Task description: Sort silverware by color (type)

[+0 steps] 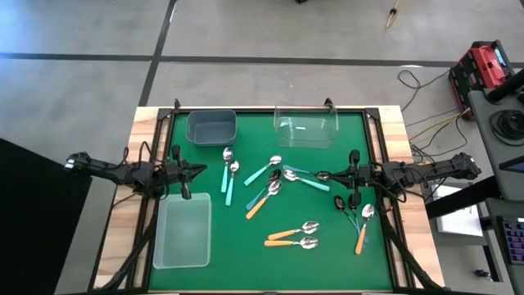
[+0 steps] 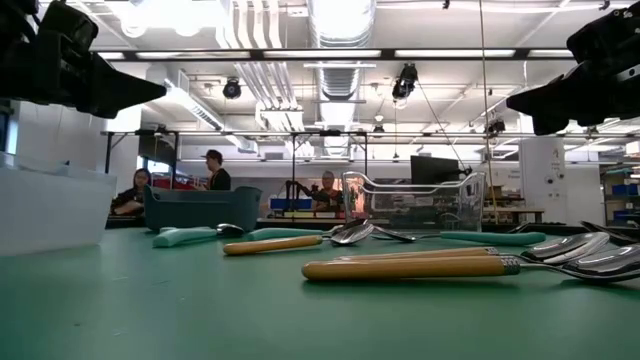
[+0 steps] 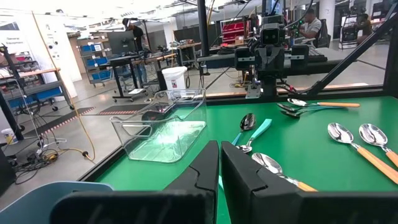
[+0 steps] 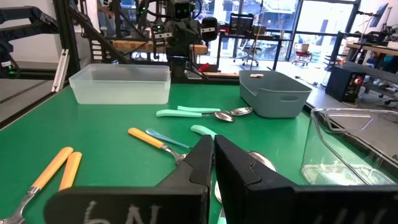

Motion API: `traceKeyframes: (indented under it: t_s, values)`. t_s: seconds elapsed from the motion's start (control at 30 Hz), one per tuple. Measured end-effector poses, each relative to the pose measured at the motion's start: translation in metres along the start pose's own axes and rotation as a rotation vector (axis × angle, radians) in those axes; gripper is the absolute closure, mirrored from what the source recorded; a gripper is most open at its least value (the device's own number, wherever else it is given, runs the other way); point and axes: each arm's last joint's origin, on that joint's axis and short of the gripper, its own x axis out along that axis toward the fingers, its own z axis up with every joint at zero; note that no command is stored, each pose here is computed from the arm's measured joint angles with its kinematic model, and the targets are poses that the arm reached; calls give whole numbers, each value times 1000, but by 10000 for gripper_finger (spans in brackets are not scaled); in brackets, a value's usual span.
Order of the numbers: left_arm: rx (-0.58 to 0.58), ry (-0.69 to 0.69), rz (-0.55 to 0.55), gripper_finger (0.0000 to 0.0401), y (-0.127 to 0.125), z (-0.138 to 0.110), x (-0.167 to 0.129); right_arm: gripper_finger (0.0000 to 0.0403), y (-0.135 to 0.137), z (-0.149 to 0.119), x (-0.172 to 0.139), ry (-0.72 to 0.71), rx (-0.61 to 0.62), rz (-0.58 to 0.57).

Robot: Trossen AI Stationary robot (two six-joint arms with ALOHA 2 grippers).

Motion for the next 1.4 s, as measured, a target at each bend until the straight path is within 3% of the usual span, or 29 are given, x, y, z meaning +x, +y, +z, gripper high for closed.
traceKeyframes:
  t_s: [0.53,0.57,0.67,0.73,0.8,1.1,1.4]
  values:
    - [-12,-5,1,401,0,0,0,394,0,0,0,-3,1,-1]
    - [-70,-21,-2,401,0,2,0,394,0,1,0,-6,2,-2]
    - [-407,-90,-37,401,1,10,0,394,0,1,0,-14,75,-3]
    - [-489,-140,-42,401,2,15,-1,394,0,1,0,-12,173,-3]
    - [-521,-197,-48,401,3,21,-1,394,0,1,0,-10,196,-2]
    - [-520,-344,-131,401,2,36,-1,394,0,1,0,-15,222,-1]
    - [-484,-300,-128,401,-1,33,4,394,0,2,0,-18,334,0]
